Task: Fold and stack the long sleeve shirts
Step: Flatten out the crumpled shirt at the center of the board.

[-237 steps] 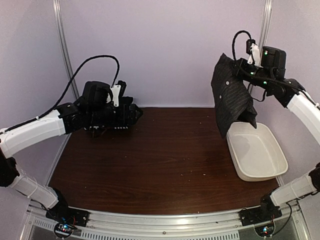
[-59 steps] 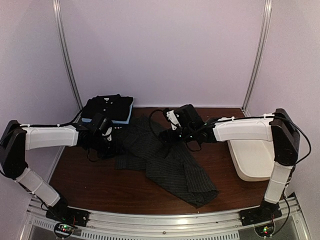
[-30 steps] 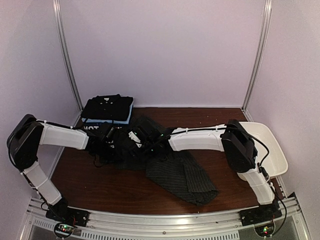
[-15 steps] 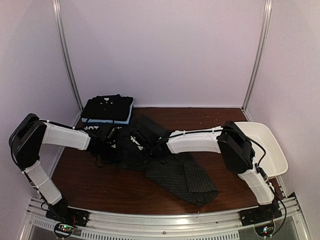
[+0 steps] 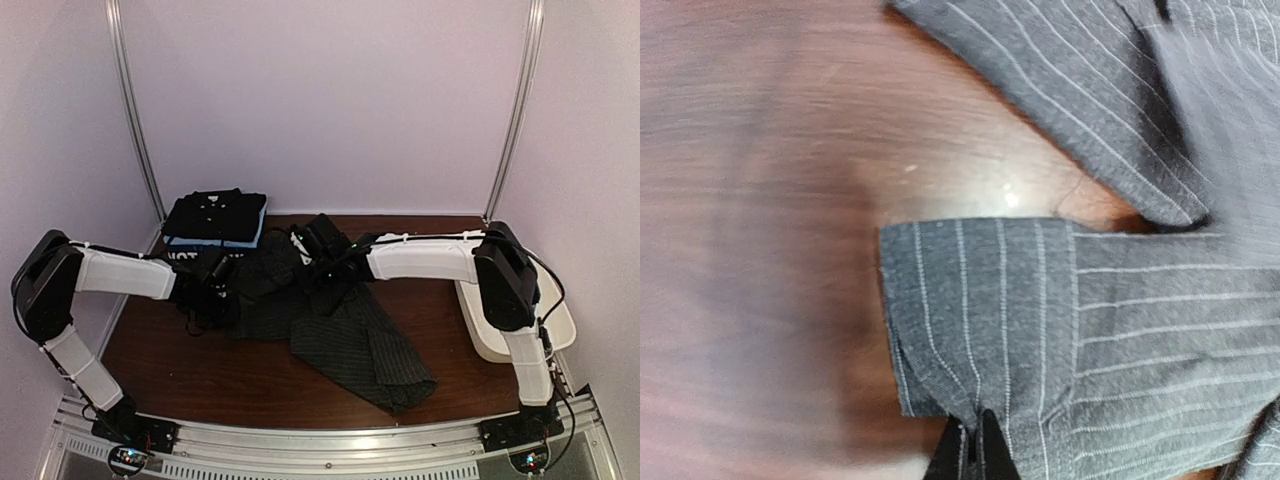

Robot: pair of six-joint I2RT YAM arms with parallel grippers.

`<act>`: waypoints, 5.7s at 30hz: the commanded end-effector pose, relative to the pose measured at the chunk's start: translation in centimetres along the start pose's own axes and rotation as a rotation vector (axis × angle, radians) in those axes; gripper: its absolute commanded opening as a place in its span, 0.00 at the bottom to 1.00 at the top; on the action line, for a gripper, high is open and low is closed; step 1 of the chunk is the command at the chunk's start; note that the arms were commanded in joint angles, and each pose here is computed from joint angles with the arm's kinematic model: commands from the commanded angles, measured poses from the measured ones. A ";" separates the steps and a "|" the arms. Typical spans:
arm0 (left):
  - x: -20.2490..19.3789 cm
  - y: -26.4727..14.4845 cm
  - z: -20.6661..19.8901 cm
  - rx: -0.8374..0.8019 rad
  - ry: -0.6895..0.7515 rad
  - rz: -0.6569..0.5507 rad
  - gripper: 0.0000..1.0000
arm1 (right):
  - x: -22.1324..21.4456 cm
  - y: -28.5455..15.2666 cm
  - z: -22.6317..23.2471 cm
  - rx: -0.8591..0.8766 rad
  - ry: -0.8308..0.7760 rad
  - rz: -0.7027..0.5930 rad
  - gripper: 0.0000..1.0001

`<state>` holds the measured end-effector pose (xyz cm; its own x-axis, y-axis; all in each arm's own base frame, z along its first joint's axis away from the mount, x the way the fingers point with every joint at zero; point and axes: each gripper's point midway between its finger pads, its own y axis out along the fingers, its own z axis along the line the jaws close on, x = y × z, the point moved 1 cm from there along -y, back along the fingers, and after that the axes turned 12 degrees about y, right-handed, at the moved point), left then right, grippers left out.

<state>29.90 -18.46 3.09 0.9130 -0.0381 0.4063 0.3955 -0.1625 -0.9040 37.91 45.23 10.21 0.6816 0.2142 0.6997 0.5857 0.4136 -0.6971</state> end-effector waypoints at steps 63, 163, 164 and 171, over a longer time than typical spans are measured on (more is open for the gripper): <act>23.4 -28.2 26.3 0.375 -0.252 -0.466 0.00 | 15.5 -24.6 -49.0 -0.678 0.584 -0.479 0.00; -9.4 -5.2 -16.8 -0.464 0.499 0.391 0.57 | -11.0 -20.1 -13.7 -0.218 0.340 0.193 0.74; -10.1 -5.5 -16.5 -0.466 0.508 0.396 0.57 | -11.3 -19.8 -12.9 -0.202 0.336 0.196 0.74; -13.7 -7.0 -14.0 -0.484 0.565 0.430 0.58 | -13.6 -17.6 -7.5 -0.081 0.326 0.240 0.74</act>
<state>14.64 -31.17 5.44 0.7690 -0.6227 0.1443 -0.1507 -0.3961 -0.9058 22.37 25.60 12.76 0.8875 0.0159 0.4605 0.4429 0.2468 -0.8620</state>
